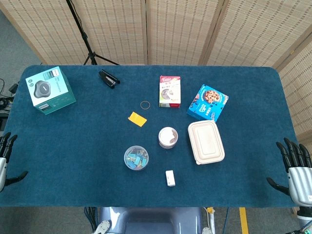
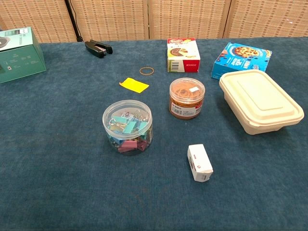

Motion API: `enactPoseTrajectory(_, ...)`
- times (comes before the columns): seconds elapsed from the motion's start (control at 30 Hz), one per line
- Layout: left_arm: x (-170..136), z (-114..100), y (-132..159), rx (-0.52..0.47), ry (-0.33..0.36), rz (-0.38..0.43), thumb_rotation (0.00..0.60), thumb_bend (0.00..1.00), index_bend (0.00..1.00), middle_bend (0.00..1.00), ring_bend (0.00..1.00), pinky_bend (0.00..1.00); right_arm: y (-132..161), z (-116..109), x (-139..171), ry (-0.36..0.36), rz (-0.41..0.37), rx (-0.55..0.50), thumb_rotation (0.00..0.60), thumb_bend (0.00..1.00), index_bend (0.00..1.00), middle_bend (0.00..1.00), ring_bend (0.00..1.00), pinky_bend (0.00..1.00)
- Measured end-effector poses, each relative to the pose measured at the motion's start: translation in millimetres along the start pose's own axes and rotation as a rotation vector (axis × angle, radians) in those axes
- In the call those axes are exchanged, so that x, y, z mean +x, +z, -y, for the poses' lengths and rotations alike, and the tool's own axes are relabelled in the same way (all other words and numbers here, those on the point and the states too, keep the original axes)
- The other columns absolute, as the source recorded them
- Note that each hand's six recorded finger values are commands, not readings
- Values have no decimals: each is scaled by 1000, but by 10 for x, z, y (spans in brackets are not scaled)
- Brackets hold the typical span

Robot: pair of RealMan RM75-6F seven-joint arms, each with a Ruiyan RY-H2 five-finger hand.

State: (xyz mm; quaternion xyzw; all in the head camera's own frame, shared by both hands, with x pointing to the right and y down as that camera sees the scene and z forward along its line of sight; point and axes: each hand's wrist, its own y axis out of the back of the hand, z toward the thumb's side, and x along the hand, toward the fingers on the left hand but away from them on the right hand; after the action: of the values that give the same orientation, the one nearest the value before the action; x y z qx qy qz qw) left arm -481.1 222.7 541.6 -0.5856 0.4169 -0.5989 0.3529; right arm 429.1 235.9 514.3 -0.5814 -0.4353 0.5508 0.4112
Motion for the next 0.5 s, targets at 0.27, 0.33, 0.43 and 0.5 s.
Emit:
enactPoseTrajectory(0.27,12,17,-9,0,-5,-3,600,0,0,0,0,0,3,19,-4,-7,10,6,600,0,0,0,0,0)
enactPoseTrajectory(0.33,13,15,-7,-2,-3,-2,600,0,0,0,0,0,3,10,-4,-7,10,0,600,0,0,0,0,0)
enactPoseTrajectory(0.43,24,17,-5,-3,-5,-1,600,0,0,0,0,0,3,-7,-3,-12,10,-9,600,0,0,0,0,0)
enactPoseTrajectory(0.5,36,23,-8,-4,-7,0,600,0,0,0,0,0,0,-14,-4,-13,11,-13,600,0,0,0,0,0)
